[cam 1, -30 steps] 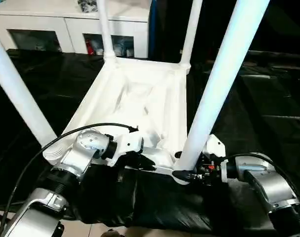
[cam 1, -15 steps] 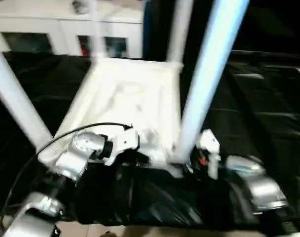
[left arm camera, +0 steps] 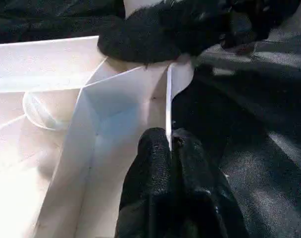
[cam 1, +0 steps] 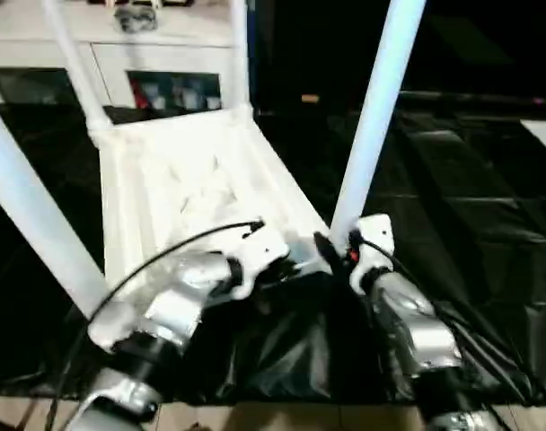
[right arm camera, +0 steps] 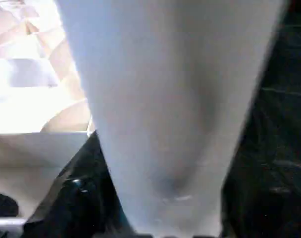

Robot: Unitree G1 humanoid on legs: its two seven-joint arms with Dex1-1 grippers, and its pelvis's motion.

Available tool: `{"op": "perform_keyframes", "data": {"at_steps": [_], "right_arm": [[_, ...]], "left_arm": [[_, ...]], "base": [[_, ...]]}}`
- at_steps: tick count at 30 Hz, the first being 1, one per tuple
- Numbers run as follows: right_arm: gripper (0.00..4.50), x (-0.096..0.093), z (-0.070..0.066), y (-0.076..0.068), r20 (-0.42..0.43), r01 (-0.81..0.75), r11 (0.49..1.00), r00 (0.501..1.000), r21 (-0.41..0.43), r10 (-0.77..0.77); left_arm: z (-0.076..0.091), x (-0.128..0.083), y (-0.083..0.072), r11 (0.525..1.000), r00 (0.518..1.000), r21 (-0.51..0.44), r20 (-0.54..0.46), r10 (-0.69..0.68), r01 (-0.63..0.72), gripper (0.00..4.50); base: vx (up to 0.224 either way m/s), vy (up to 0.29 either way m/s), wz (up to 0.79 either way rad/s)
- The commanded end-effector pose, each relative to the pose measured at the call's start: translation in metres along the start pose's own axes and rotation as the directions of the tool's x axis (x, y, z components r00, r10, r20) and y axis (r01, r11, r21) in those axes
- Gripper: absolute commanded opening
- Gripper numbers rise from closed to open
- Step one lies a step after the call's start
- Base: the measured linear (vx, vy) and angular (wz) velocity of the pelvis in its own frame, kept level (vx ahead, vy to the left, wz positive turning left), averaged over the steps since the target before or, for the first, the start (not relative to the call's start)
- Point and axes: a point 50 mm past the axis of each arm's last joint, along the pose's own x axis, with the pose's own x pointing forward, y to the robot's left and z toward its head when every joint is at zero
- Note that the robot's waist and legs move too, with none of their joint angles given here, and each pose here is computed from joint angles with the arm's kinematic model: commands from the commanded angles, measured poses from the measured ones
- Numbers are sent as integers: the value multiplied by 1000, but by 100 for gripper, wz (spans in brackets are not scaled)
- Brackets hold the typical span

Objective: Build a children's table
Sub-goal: Rotate leg to tighten

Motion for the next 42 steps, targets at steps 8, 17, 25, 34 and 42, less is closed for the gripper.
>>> {"op": "perform_keyframes", "data": {"at_steps": [8, 17, 25, 34, 42], "right_arm": [[373, -8, -5, 17, -67, -332, 940, 943, -79, 327], [373, -45, -1, 2, -212, -717, 678, 696, -159, 686], [373, -61, 3, 0, -263, -840, 524, 542, -140, 798], [291, -64, -2, 5, -298, -861, 491, 507, -132, 809], [255, -65, -4, 7, -292, -856, 499, 515, -131, 806]], "left_arm": [[22, 0, -18, 968, 971, 150, 100, -216, 200, 0], [12, -24, 0, 925, 940, 194, 40, -340, 326, 0], [7, -34, 16, 900, 923, 214, -19, -384, 379, 0], [5, -36, 24, 893, 918, 219, -31, -396, 393, 0], [3, -36, 25, 896, 920, 217, -22, -391, 386, 0]], "base": [[0, 0, 0], [7, -1, 0], [0, 0, 0], [0, 0, 0], [0, 0, 0]]}}
